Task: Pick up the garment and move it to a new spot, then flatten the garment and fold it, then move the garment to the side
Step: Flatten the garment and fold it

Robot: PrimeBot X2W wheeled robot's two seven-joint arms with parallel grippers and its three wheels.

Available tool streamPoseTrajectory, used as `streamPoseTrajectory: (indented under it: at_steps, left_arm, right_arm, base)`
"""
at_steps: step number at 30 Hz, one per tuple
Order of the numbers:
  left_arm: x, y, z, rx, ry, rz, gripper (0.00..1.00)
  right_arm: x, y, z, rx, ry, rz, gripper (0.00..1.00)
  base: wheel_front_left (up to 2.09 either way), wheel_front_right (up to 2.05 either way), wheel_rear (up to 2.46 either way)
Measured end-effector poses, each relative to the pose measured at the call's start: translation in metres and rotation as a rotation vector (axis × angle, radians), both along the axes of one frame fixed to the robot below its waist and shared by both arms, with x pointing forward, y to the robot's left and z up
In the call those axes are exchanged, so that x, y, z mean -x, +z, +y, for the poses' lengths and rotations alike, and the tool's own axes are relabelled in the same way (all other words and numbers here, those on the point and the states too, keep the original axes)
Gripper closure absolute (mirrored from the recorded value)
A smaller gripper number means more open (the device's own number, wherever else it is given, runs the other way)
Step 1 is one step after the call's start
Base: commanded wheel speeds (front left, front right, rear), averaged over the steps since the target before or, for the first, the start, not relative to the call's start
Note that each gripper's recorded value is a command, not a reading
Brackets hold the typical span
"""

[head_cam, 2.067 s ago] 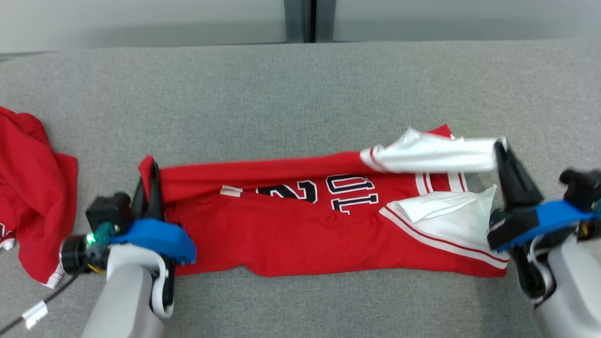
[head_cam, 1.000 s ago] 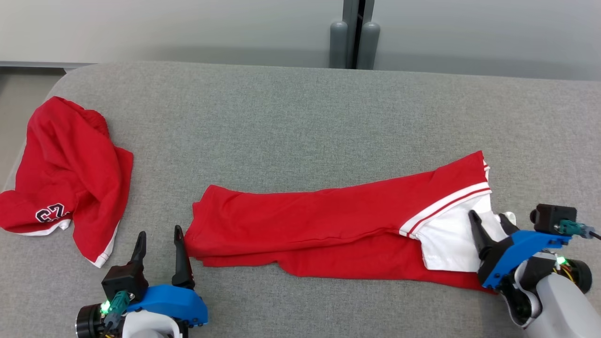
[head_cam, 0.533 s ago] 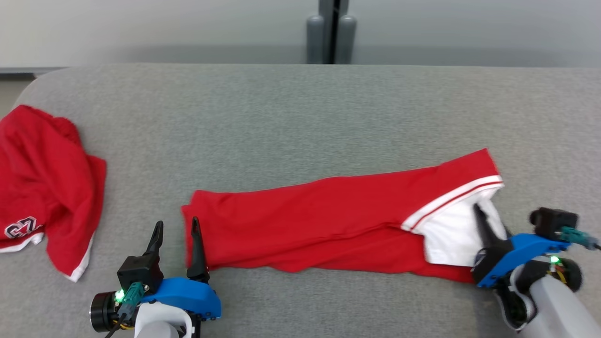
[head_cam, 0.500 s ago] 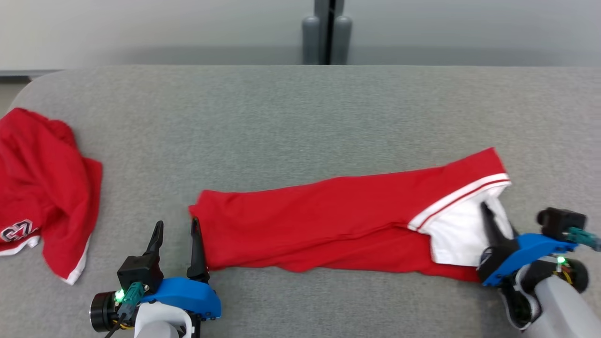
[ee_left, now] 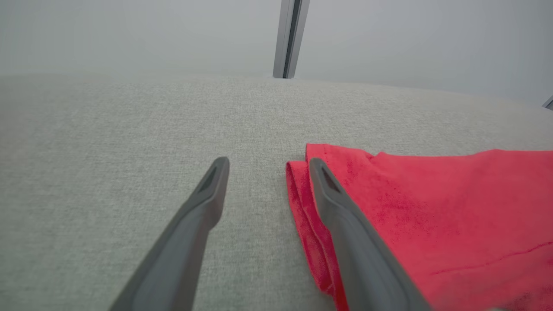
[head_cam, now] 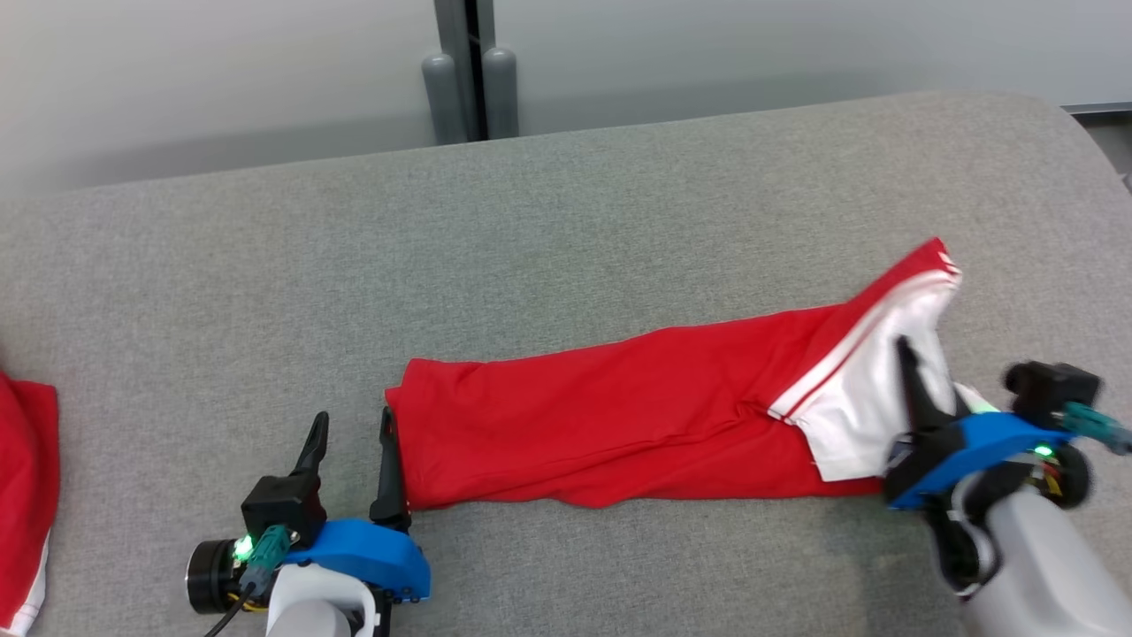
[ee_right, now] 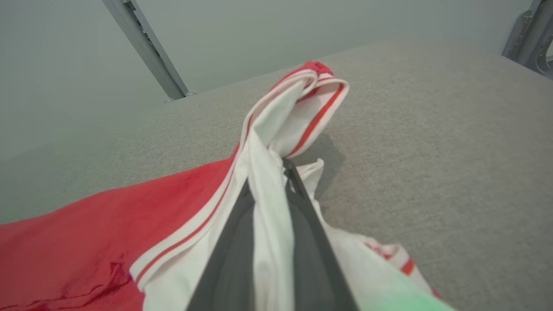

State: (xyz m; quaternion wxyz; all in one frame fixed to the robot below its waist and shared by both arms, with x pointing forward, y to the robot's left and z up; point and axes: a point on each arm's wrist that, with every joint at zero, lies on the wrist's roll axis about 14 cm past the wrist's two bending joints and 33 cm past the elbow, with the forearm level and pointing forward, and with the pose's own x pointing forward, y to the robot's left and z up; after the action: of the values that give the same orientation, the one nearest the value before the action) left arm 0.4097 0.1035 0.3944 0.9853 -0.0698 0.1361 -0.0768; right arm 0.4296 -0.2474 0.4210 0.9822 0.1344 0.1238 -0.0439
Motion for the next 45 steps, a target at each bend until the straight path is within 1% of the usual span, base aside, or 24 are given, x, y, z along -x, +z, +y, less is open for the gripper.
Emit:
streamPoseTrajectory:
  at_steps: [3,7,16,21,23,25,26,27,28,32,38,42,45]
  left_arm:
    - [-0.003,0.004,-0.008,0.007,-0.024,-0.01,0.0]
    - [0.001,0.007,-0.008,-0.009,-0.036,-0.019,0.0]
    - [0.023,0.017,0.026,-0.028,0.048,-0.034,0.0]
    - [0.042,0.016,0.046,-0.046,0.108,-0.022,0.0]
    - [0.047,0.014,0.053,-0.051,0.127,-0.014,0.0]
    - [0.051,0.012,0.058,-0.055,0.144,-0.004,0.0]
    - [0.052,0.01,0.06,-0.057,0.152,0.001,0.0]
    - [0.053,0.009,0.062,-0.058,0.158,0.005,0.0]
    - [0.054,0.008,0.063,-0.059,0.163,0.008,0.0]
    - [0.049,0.007,0.057,-0.056,0.149,0.009,0.0]
    - [0.035,0.008,0.039,-0.056,0.094,-0.005,0.0]
    - [0.024,0.014,0.029,-0.065,0.061,-0.028,0.0]
    - [0.018,0.017,0.024,-0.083,0.045,-0.043,0.0]
  right_arm:
    - [-0.008,0.015,0.039,-0.036,0.091,-0.056,1.0]
    - [-0.014,0.03,0.101,-0.096,0.247,-0.089,1.0]
    - [0.0,0.045,0.235,-0.198,0.6,-0.076,1.0]
    - [0.007,0.038,0.281,-0.21,0.716,-0.04,1.0]
    - [0.008,0.031,0.29,-0.209,0.737,-0.02,1.0]
    - [0.006,0.03,0.297,-0.223,0.744,-0.03,1.0]
    - [0.005,0.031,0.3,-0.23,0.743,-0.041,0.61]
    - [0.002,0.033,0.3,-0.24,0.735,-0.056,0.05]
    - [0.0,0.035,0.298,-0.249,0.718,-0.072,0.0]
    - [-0.017,0.045,0.269,-0.229,0.618,-0.147,0.0]
    - [-0.035,0.05,0.189,-0.117,0.405,-0.206,0.0]
    - [-0.03,0.055,0.134,-0.029,0.268,-0.239,0.0]
    - [-0.018,0.052,0.109,0.017,0.21,-0.236,0.0]
  base:
    - [0.0,0.0,0.0]
    - [0.0,0.0,0.0]
    - [0.0,0.0,0.0]
    - [0.0,0.0,0.0]
    - [0.0,0.0,0.0]
    - [0.0,0.0,0.0]
    - [0.0,0.0,0.0]
    - [0.0,0.0,0.0]
    - [0.0,0.0,0.0]
    - [0.0,0.0,0.0]
    - [0.0,0.0,0.0]
    - [0.0,0.0,0.0]
    - [0.0,0.0,0.0]
